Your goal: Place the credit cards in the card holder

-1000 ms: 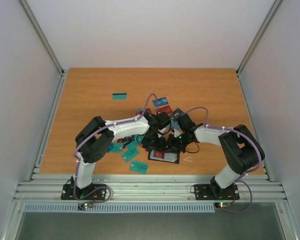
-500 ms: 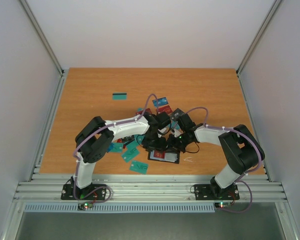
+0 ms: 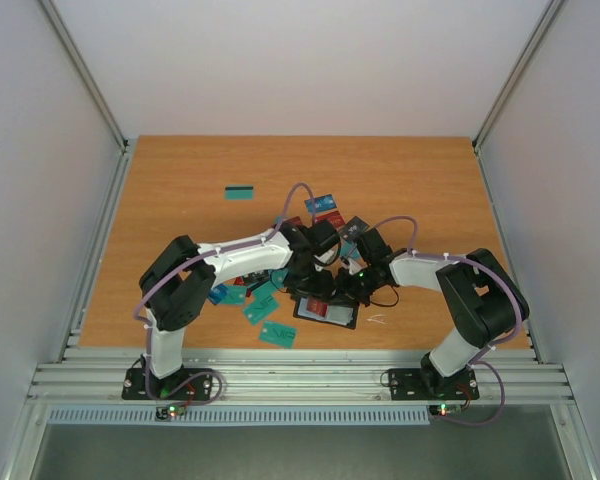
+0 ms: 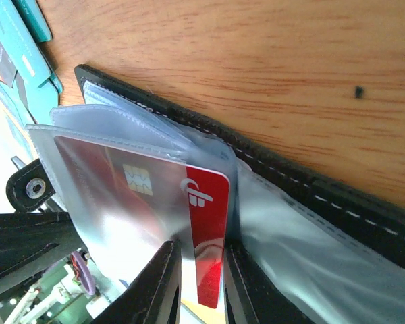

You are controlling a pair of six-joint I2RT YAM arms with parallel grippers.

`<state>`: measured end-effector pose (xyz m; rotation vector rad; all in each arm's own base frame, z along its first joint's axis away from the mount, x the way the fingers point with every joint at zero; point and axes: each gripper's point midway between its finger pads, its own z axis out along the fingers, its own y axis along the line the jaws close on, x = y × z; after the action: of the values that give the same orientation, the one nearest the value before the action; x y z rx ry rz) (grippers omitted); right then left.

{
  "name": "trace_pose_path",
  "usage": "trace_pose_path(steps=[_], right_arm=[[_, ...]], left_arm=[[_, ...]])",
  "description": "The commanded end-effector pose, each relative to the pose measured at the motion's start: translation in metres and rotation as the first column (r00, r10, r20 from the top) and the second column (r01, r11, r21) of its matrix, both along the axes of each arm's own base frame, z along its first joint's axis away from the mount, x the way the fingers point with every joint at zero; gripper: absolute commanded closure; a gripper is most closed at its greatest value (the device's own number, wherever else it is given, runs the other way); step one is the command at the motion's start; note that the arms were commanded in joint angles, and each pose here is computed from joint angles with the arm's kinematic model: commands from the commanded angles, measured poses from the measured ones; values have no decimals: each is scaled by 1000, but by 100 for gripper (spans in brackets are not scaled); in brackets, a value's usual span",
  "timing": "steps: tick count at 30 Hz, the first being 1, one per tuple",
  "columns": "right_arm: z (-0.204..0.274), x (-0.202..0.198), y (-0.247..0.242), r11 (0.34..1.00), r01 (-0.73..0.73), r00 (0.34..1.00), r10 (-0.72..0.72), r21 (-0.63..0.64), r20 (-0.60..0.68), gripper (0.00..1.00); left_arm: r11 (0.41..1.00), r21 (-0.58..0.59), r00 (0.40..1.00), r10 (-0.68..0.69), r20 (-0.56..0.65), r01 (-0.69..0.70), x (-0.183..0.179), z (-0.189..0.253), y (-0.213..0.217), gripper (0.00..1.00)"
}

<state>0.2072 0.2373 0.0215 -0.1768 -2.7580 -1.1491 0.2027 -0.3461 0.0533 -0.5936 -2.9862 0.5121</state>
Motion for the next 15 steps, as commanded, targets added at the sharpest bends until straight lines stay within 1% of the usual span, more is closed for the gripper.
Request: trace_pose_path(steps=[1, 5, 10, 13, 15], right_arm=[[-20, -10, -5, 999, 3, 999, -5, -50, -40, 80], [-22, -11, -4, 999, 5, 999, -7, -45, -44, 80], [-22, -13, -5, 999, 8, 999, -10, -42, -45, 80], [-22, -13, -5, 999, 8, 999, -10, -42, -46, 80], [-22, -13, -5, 999, 7, 999, -9, -40, -47, 80]], left_arm=[[993, -112, 999, -15, 50, 20, 6, 16, -19, 46], [993, -115, 999, -12, 46, 17, 5, 13, -19, 50], [986, -166, 999, -14, 41, 21, 2, 17, -26, 57], [980, -199, 999, -8, 38, 15, 1, 19, -29, 58], [980, -199, 1000, 9, 27, -3, 2, 15, -25, 58]])
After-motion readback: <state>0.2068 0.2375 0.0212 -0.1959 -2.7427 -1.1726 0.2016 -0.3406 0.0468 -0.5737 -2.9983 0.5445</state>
